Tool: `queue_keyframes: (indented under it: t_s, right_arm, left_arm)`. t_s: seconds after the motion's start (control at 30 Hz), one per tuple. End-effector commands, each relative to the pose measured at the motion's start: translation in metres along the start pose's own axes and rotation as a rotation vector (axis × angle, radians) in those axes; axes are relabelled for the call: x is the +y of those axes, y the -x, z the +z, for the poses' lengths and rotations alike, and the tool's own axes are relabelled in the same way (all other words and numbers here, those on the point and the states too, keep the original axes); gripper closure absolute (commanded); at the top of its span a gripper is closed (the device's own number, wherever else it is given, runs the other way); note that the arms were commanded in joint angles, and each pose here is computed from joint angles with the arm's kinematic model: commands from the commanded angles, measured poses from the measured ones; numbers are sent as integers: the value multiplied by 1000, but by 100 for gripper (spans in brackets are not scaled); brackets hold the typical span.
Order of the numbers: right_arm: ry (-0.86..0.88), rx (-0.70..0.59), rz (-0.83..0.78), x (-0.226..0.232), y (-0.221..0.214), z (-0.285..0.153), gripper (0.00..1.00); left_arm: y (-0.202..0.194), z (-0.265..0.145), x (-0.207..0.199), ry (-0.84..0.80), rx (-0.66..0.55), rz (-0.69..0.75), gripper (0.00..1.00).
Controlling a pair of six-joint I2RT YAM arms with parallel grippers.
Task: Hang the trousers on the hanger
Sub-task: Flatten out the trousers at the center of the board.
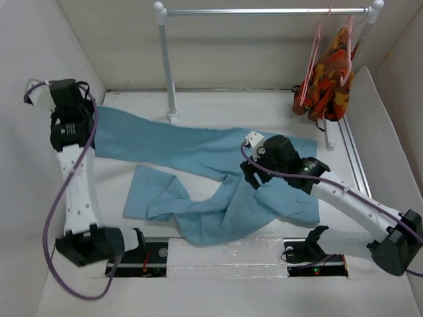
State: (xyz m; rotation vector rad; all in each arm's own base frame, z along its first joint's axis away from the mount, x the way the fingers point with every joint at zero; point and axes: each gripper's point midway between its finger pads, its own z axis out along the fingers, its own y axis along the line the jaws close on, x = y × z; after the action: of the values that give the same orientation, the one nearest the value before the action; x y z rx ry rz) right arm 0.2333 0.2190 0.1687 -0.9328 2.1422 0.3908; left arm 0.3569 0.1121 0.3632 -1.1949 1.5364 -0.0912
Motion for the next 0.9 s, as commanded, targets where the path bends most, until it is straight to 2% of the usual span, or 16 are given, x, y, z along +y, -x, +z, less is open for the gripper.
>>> queue_keyframes:
  t_s: [0.0, 0.03, 0.07, 0.1, 0.13, 0.17, 0.2, 0.23, 0.27, 0.3, 0.37, 0.43, 0.53, 0.6, 0.7, 0.87]
  right_arm:
    - [-42, -43, -3, -19, 21, -20, 23]
    - [-95, -76, 40, -33, 25, -34, 37]
    - [-95, -76, 40, -33, 25, -35, 37]
    - [-135, -79, 78, -44, 22, -40, 51]
    - [-187, -96, 130, -53, 20, -50, 81]
    - [-215, -107, 161, -60, 18, -54, 96]
    - [-239, -93, 198, -67, 6, -53, 100]
    - [-282, -91, 256, -84, -2, -57, 100]
    - [-297, -104, 314, -90, -5, -59, 100]
    - [-321, -96, 353, -98, -13, -58, 100]
    - [-379, -91, 485, -125, -36, -56, 75]
    - [-392, -126, 578, -141, -46, -49, 47]
    - [-479, -162, 705, -185, -71, -45, 30]
    - [-579, -106, 813, -218, -104, -45, 25]
    - [-706, -82, 902, -263, -134, -55, 21]
    - [-684, -5, 970, -296, -163, -25, 18]
  left_arm:
    - [-25, 88, 4, 98, 53, 74, 100]
    - [-13, 116, -17, 95, 28, 99, 100]
    - [-37, 139, 0, 153, 83, 127, 100]
    - [-44, 156, 3, 185, 98, 144, 100]
    - [-46, 171, 5, 203, 105, 149, 100]
    - [-61, 200, 8, 217, 127, 164, 100]
    - [-72, 212, 12, 225, 148, 170, 100]
    - [-82, 220, 11, 203, 176, 172, 86]
    - [-98, 235, 18, 210, 203, 183, 64]
    - [-108, 238, 18, 211, 223, 191, 56]
    - [-120, 242, 19, 206, 237, 219, 35]
    - [-130, 236, 5, 176, 249, 255, 31]
    - [-160, 205, -20, 83, 300, 314, 29]
    - [-164, 168, -50, -30, 301, 279, 32]
    - [-222, 93, -74, -222, 397, 287, 35]
    - [-331, -41, -54, -396, 592, 517, 37]
